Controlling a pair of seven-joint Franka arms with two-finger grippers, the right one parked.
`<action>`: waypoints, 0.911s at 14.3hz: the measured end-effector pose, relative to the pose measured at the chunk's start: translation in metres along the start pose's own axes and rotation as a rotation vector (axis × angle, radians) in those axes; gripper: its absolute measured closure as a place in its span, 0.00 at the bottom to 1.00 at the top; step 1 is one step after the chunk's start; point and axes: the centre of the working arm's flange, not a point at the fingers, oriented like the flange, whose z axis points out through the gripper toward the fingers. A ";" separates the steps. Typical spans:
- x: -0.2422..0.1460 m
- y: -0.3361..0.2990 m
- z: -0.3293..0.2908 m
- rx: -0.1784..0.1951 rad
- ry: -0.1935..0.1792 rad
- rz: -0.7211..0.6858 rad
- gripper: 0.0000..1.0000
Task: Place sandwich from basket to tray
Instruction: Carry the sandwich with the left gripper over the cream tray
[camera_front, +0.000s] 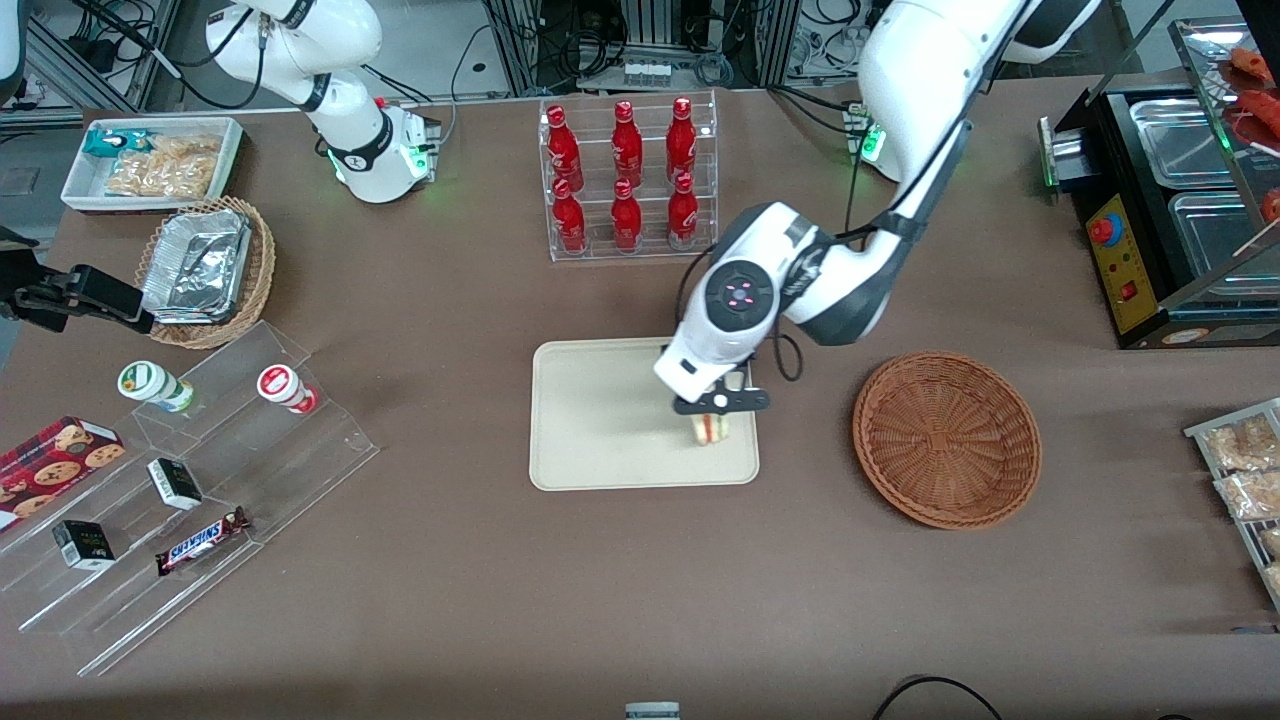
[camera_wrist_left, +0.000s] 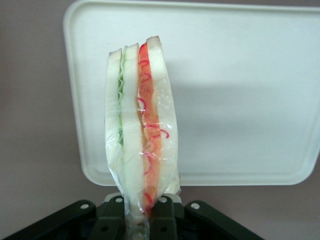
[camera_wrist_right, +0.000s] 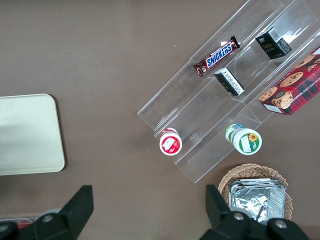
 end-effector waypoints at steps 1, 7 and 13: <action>-0.005 0.015 0.004 -0.004 0.001 0.010 0.85; -0.016 0.047 0.036 0.007 -0.023 0.047 0.85; -0.010 0.056 0.065 0.013 -0.037 0.049 0.75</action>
